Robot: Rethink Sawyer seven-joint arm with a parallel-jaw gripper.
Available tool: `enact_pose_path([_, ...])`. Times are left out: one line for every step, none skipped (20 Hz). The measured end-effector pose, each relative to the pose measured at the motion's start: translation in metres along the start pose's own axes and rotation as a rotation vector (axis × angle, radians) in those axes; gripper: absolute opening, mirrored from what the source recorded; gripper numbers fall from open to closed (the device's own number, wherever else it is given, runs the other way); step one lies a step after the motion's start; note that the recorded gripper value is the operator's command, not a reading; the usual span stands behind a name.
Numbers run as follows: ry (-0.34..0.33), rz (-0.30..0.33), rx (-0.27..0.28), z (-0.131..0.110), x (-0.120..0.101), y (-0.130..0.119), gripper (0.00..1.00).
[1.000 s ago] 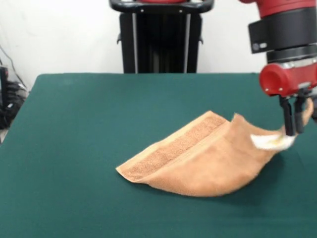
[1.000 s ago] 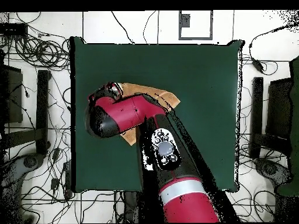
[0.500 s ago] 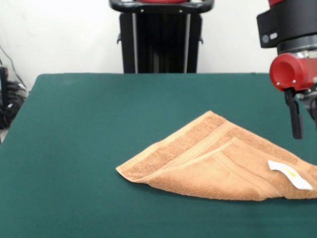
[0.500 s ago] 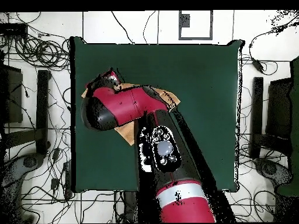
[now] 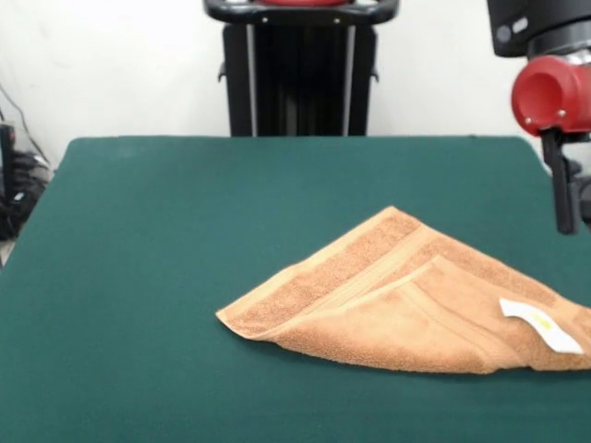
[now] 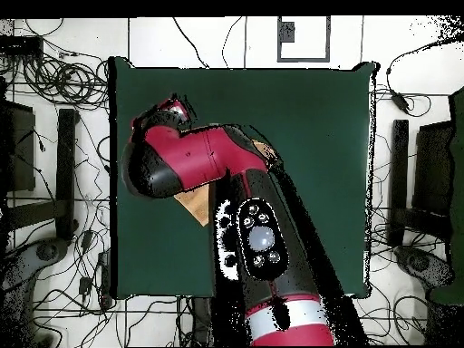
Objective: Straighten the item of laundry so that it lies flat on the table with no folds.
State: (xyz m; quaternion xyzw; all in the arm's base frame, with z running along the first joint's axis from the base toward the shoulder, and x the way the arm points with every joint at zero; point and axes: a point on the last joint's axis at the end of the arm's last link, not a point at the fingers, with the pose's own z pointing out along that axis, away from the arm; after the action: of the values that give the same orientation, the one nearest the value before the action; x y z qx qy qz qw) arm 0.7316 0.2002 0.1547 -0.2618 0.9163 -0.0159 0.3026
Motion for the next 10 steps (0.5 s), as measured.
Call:
enact_pose_path([0.015, 0.002, -0.001, 0.0, 0.002, -0.002, 1.0])
enact_pose_path([0.034, 0.005, -0.002, -0.001, 0.006, -0.004, 1.0])
enact_pose_path([0.048, 0.007, -0.003, -0.001, 0.009, -0.005, 1.0])
enact_pose_path([0.063, 0.009, -0.005, -0.001, 0.011, -0.006, 1.0])
enact_pose_path([0.093, 0.014, -0.008, 0.0, 0.017, -0.009, 1.0])
enact_pose_path([0.122, 0.019, -0.013, 0.001, 0.024, -0.011, 1.0])
enact_pose_path([0.141, 0.022, -0.016, 0.003, 0.029, -0.012, 1.0])
enact_pose_path([0.161, 0.026, -0.019, 0.005, 0.034, -0.012, 1.0])
enact_pose_path([0.173, 0.027, -0.021, 0.006, 0.038, -0.013, 1.0])
enact_pose_path([0.185, 0.029, -0.022, 0.007, 0.042, -0.013, 1.0])
